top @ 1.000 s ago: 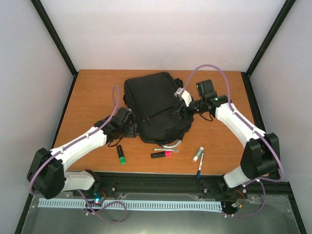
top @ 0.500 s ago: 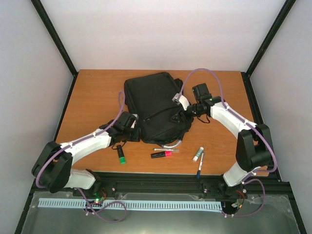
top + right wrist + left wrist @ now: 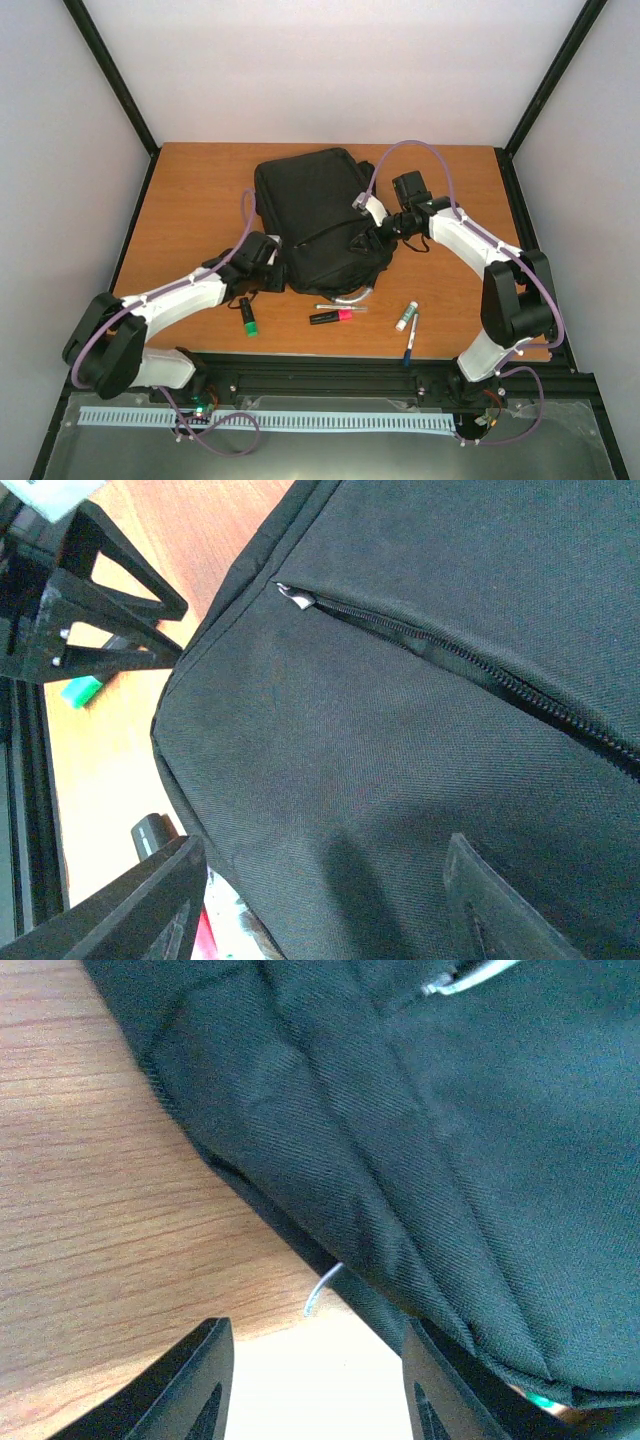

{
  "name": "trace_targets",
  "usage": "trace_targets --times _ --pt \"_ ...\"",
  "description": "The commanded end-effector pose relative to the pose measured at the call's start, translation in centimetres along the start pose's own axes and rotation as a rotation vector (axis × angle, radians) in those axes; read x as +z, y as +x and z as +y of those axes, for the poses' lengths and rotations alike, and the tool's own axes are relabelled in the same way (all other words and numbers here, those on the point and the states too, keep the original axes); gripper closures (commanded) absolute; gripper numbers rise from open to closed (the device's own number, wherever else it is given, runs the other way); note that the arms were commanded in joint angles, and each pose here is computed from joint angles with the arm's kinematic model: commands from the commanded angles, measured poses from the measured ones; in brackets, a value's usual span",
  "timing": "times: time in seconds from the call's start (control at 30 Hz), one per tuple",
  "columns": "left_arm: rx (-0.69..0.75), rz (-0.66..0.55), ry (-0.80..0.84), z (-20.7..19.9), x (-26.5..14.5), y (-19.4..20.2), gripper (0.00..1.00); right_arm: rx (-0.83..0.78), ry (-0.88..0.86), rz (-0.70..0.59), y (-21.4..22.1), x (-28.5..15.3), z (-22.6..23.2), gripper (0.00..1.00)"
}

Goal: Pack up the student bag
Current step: Zip the student bag at the center of the board.

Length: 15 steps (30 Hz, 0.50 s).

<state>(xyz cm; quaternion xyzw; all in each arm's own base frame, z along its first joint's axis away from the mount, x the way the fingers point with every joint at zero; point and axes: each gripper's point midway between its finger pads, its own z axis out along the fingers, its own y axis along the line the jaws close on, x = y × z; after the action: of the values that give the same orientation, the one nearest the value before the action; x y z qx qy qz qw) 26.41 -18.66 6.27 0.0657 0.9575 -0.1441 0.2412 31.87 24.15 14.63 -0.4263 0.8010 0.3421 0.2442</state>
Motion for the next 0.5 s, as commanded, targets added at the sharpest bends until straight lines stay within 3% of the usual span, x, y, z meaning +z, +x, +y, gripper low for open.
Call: trace_targets --times 0.0,0.47 --pt "-0.075 -0.115 -0.093 1.7 -1.8 -1.6 0.49 -0.014 -0.019 -0.012 -0.8 0.1 0.3 0.33" --pt "-0.004 -0.071 0.043 -0.5 -0.1 -0.6 0.55 -0.012 -0.017 -0.011 -0.9 -0.1 0.3 0.33"
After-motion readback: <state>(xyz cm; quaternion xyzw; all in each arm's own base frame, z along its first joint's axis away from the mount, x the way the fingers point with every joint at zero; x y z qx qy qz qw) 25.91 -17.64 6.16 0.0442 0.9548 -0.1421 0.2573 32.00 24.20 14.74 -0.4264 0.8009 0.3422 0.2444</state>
